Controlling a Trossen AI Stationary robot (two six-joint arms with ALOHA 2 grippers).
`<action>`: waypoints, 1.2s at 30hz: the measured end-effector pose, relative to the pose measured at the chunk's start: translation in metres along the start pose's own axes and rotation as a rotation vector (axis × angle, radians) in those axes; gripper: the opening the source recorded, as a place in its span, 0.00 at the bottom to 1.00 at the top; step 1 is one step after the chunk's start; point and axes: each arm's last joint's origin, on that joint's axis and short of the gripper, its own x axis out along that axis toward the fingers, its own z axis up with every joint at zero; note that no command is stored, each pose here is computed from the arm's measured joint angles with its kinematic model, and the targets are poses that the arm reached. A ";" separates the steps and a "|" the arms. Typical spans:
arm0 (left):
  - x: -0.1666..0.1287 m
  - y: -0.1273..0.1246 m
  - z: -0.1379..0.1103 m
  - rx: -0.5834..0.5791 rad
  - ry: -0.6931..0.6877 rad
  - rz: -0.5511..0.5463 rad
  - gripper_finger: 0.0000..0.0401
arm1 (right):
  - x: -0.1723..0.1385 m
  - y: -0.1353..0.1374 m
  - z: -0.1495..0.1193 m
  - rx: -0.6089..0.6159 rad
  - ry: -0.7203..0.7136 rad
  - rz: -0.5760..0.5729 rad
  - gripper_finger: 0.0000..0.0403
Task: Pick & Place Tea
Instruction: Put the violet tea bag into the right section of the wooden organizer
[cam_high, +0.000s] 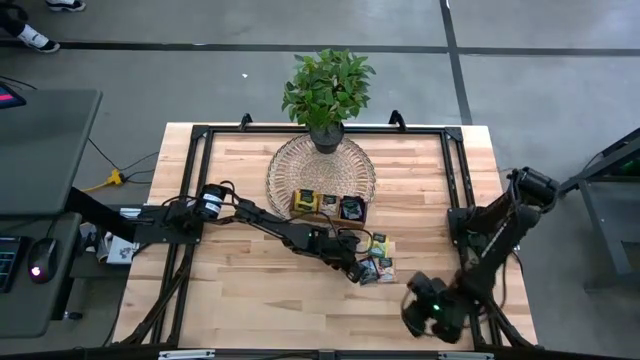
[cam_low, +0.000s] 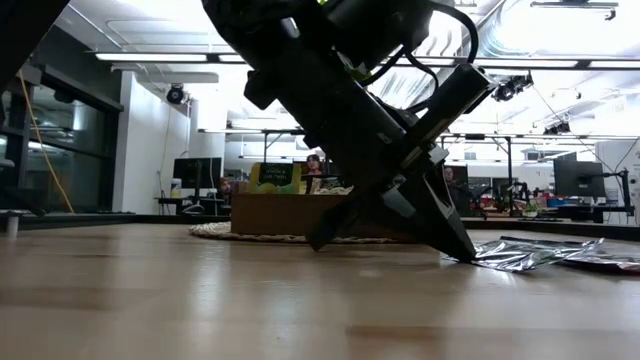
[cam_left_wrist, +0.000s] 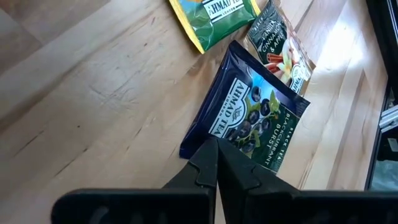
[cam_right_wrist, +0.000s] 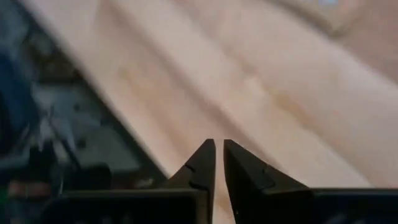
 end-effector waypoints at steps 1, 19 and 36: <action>0.000 0.000 0.000 -0.001 0.000 -0.001 0.00 | -0.002 0.000 -0.006 -0.057 0.003 0.023 0.06; 0.000 0.000 0.001 0.007 0.033 -0.024 0.00 | 0.029 0.044 0.033 -1.146 0.119 -0.402 0.00; 0.000 0.000 0.001 0.008 0.053 -0.035 0.00 | 0.065 0.059 0.000 -0.692 0.122 -0.307 0.00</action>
